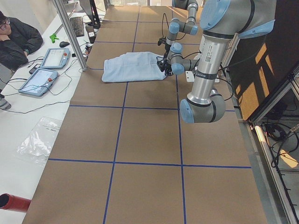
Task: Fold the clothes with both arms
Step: 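Grasp the shirt's near edge with both grippers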
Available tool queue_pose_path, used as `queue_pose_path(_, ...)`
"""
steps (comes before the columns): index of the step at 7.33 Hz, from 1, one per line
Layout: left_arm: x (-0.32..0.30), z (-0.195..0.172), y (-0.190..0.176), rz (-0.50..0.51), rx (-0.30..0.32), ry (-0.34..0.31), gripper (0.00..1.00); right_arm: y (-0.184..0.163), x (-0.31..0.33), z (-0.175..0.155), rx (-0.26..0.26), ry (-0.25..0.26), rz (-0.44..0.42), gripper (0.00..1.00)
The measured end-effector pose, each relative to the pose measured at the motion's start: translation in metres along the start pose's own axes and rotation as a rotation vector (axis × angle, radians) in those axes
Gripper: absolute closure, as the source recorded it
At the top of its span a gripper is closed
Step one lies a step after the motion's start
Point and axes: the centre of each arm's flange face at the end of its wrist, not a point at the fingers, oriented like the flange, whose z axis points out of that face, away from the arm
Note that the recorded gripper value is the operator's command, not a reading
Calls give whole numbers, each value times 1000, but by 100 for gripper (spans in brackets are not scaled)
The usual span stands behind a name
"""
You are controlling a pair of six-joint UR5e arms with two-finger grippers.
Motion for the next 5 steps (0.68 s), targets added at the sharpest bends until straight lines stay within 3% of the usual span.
queue_pose_path(3, 0, 1, 0, 1, 2, -2, 100, 1, -2, 2, -1, 2, -2, 2)
queue_pose_path(5, 0, 1, -1, 1, 3, -2, 100, 3, -3, 2, -2, 2, -3, 8)
